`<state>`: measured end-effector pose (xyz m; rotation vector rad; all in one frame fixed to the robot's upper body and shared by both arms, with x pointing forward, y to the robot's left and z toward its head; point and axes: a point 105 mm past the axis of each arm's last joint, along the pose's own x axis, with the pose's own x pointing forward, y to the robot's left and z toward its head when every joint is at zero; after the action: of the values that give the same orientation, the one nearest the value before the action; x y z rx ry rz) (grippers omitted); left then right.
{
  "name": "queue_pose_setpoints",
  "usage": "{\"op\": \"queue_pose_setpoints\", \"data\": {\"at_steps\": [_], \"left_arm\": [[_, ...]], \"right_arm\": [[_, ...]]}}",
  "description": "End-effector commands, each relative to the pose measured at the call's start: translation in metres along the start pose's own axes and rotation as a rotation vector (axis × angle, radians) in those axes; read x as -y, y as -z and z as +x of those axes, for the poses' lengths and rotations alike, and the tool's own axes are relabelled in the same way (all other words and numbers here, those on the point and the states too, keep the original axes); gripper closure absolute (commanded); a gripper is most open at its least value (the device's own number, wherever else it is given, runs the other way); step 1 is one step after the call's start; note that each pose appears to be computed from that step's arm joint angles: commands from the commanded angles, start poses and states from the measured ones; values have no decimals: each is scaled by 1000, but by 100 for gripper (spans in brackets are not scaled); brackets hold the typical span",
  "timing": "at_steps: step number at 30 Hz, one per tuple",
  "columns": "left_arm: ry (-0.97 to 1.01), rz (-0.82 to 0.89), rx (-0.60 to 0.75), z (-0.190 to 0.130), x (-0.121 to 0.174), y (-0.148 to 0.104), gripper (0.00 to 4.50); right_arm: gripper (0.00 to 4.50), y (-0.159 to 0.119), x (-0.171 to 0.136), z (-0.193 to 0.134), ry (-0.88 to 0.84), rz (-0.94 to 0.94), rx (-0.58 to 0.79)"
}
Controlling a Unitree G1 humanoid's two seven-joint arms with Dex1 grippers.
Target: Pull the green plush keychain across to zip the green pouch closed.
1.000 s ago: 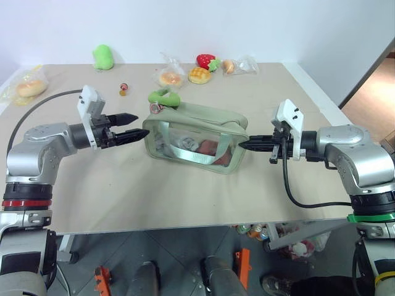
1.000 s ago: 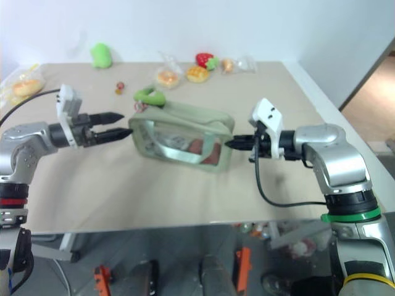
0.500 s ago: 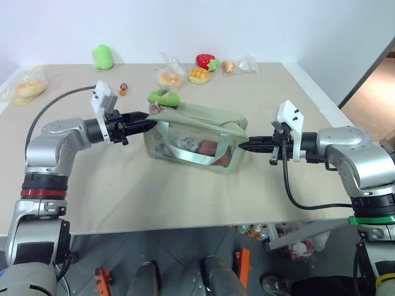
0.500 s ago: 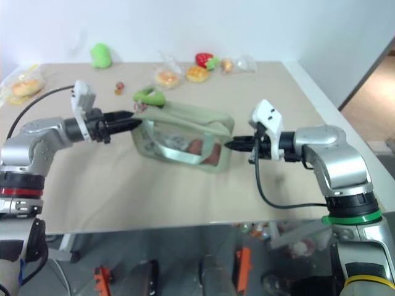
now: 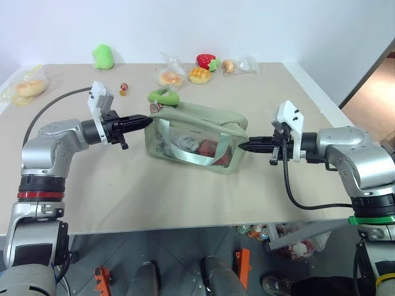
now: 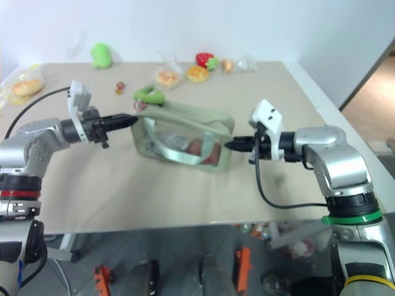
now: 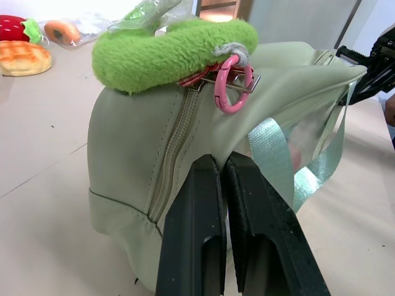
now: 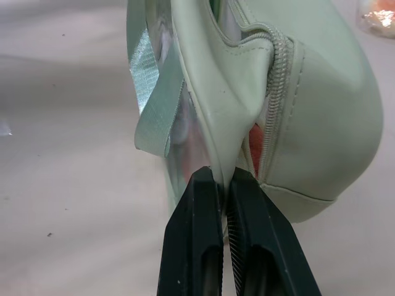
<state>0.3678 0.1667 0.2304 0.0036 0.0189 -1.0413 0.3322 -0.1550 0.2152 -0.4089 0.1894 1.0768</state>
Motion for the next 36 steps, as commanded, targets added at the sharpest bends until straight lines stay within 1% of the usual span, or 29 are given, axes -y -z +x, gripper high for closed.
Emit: {"op": "queue_pose_setpoints", "data": {"at_steps": [1, 2, 3, 5, 9, 12, 15, 19, 23, 27, 36], "left_arm": [[31, 26, 32, 0, 8, -12, 447], [33, 24, 34, 0, 9, -12, 450], [34, 21, 36, 0, 9, -12, 450], [35, 15, 40, 0, 10, -12, 450], [34, 11, 42, 0, 10, -11, 450], [36, 7, 42, 0, 11, -11, 450], [39, 4, 45, -1, 12, -11, 450], [39, 2, 42, 0, 10, -10, 450], [44, 0, 43, 3, 11, -9, 450], [47, -1, 46, 3, 12, -8, 450], [41, -4, 48, 1, 12, -6, 450]], "right_arm": [[450, -34, -1, -16, -22, -27, 129], [376, -38, -2, -19, -37, -27, 147], [354, -41, -4, -22, -52, -28, 161], [279, -50, -5, -27, -56, -35, 197], [142, -68, 11, -38, 5, -28, 268], [142, -95, 18, -45, 25, -55, 371], [142, -115, 21, -36, 46, -134, 388], [142, -134, 17, 2, 32, -248, 348], [142, -151, 2, 42, -61, -362, 317], [142, -158, -4, 70, -133, -418, 293], [142, -164, -7, 102, -199, -446, 279]]}}
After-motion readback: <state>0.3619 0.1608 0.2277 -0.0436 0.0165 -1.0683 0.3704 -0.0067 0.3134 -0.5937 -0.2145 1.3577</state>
